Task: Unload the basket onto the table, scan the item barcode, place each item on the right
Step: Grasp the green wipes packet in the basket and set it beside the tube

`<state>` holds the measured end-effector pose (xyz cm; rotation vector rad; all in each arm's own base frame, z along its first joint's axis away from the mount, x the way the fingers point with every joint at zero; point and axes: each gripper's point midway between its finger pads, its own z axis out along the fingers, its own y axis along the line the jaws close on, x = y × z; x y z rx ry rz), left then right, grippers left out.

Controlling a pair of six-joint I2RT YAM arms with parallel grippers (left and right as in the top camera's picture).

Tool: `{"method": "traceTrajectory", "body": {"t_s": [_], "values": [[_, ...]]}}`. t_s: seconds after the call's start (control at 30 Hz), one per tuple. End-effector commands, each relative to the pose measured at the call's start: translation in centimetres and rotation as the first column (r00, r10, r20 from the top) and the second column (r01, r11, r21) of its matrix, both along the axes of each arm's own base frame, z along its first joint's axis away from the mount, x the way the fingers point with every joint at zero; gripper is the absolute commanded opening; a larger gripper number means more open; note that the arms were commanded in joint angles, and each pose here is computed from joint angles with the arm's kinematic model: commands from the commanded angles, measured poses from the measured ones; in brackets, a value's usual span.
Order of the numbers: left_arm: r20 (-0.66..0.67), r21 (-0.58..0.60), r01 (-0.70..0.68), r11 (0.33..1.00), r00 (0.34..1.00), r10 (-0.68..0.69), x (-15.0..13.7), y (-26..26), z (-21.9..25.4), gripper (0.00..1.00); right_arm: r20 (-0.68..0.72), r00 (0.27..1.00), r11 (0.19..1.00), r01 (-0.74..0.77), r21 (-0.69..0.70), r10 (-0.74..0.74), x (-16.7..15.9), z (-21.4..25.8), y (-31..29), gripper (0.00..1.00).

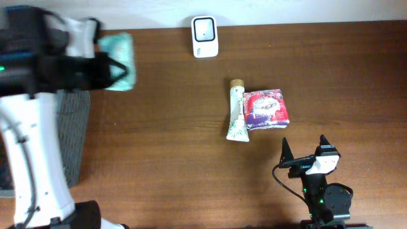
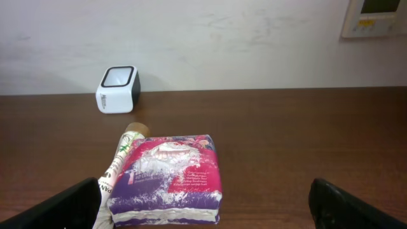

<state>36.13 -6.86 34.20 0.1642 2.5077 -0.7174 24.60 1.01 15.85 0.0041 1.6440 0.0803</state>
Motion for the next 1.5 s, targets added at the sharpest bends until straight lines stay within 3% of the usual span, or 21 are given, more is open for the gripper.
{"method": "traceTrajectory", "body": {"t_s": [0.0, 0.07, 0.13, 0.2, 0.27, 0.33, 0.47, 0.57, 0.6, 0.63, 0.67, 0.77, 0.83, 0.93, 1.03, 1.1, 1.17, 1.2, 1.3, 1.4, 1.47], "values": [[-0.138, -0.009, 0.046, 0.999, 0.989, -0.047, 0.8, -5.8, -6.6, 0.00, -0.004, 1.000, 1.000, -0.005, 0.004, 0.005, 0.0, -0.2, 0.1, 0.99], [-0.246, 0.074, -0.127, 0.989, 0.959, 0.141, 1.5, -7.1, -12.6, 0.00, -0.004, 1.000, 1.000, -0.005, 0.004, 0.005, 0.0, -0.2, 0.1, 0.99], [-0.253, 0.137, -0.227, 0.964, 0.933, 0.256, 1.8, -8.3, -16.7, 0.00, -0.004, 1.000, 1.000, -0.005, 0.004, 0.005, 0.0, -0.2, 0.1, 0.99], [-0.180, 0.179, -0.217, 0.960, 0.952, 0.249, 1.8, -11.0, -19.9, 0.00, -0.004, 1.000, 1.000, -0.005, 0.004, 0.005, 0.0, -0.2, 0.1, 0.99], [-0.109, 0.142, -0.156, 0.978, 0.979, 0.172, 1.5, -15.4, -21.7, 0.00, -0.004, 1.000, 1.000, -0.005, 0.004, 0.005, 0.0, -0.2, 0.1, 0.99], [-0.061, 0.171, -0.196, 0.965, 0.976, 0.209, 1.8, -16.9, -23.0, 0.00, -0.004, 1.000, 1.000, -0.005, 0.004, 0.005, 0.0, -0.2, 0.1, 0.99], [-0.072, 0.198, -0.158, 0.967, 0.982, 0.175, 2.1, -19.9, -27.6, 0.02, -0.004, 1.000, 1.000, -0.005, 0.004, 0.005, 0.0, -0.2, 0.1, 0.99], [-0.096, 0.176, -0.124, 0.976, 0.985, 0.142, 2.3, -21.4, -29.8, 0.13, -0.004, 1.000, 1.000, -0.005, 0.004, 0.005, 0.0, -0.2, 0.1, 0.99], [-0.100, 0.146, -0.108, 0.983, 0.987, 0.123, 2.3, -22.1, -29.8, 0.23, -0.004, 1.000, 1.000, -0.005, 0.004, 0.005, 0.0, -0.2, 0.1, 0.99], [-0.102, 0.119, -0.094, 0.988, 0.989, 0.106, 2.4, -22.7, -29.6, 0.53, -0.004, 1.000, 1.000, -0.005, 0.004, 0.005, 0.0, -0.2, 0.1, 0.99], [-0.092, 0.115, -0.085, 0.990, 0.991, 0.096, 2.6, -22.8, -29.3, 0.76, -0.004, 1.000, 1.000, -0.005, 0.004, 0.005, 0.0, -0.2, 0.1, 0.99], [-0.045, 0.065, -0.027, 0.998, 0.999, 0.030, 4.0, -23.5, -25.5, 0.91, -0.004, 1.000, 1.000, -0.005, 0.004, 0.005, 0.0, -0.2, 0.1, 0.99], [-0.011, 0.031, -0.053, 0.998, 0.999, 0.053, 5.3, -22.7, -21.6, 0.95, -0.004, 1.000, 1.000, -0.005, 0.004, 0.005, 0.0, -0.2, 0.1, 0.99], [0.105, 0.000, -0.121, 0.993, 0.987, 0.120, 6.6, -17.4, -11.7, 0.95, -0.004, 1.000, 1.000, -0.005, 0.004, 0.005, 0.0, -0.2, 0.1, 0.99], [0.293, -0.021, -0.218, 0.976, 0.932, 0.215, 6.1, -8.9, -1.8, 0.95, -0.004, 1.000, 1.000, -0.005, 0.004, 0.005, 0.0, -0.2, 0.1, 0.99], [0.486, -0.025, -0.371, 0.928, 0.807, 0.335, 3.8, 0.9, 5.4, 0.99, -0.004, 1.000, 1.000, -0.005, 0.004, 0.005, 0.0, -0.2, 0.1, 0.99], [0.534, -0.027, -0.539, 0.842, 0.704, 0.468, 1.1, 8.4, 7.8, 0.99, -0.004, 1.000, 1.000, -0.005, 0.004, 0.005, 0.0, -0.2, 0.1, 0.99], [0.539, -0.021, -0.695, 0.718, 0.597, 0.594, -1.2, 15.0, 8.3, 0.99, -0.004, 1.000, 1.000, -0.005, 0.004, 0.005, 0.0, -0.2, 0.1, 0.99], [0.458, 0.033, -0.890, 0.456, 0.419, 0.784, -5.0, 25.5, 5.5, 0.99, -0.004, 1.000, 1.000, -0.005, 0.004, 0.005, 0.0, -0.2, 0.1, 0.99], [0.277, 0.115, -0.946, 0.304, 0.324, 0.905, -6.5, 31.6, -0.7, 0.99, -0.004, 1.000, 1.000, -0.005, 0.004, 0.005, 0.0, -0.2, 0.1, 0.99], [0.085, 0.236, -0.926, 0.296, 0.323, 0.943, -6.5, 33.3, -7.5, 0.99, -0.004, 1.000, 1.000, -0.005, 0.004, 0.005, 0.0, -0.2, 0.1, 0.99]]}}
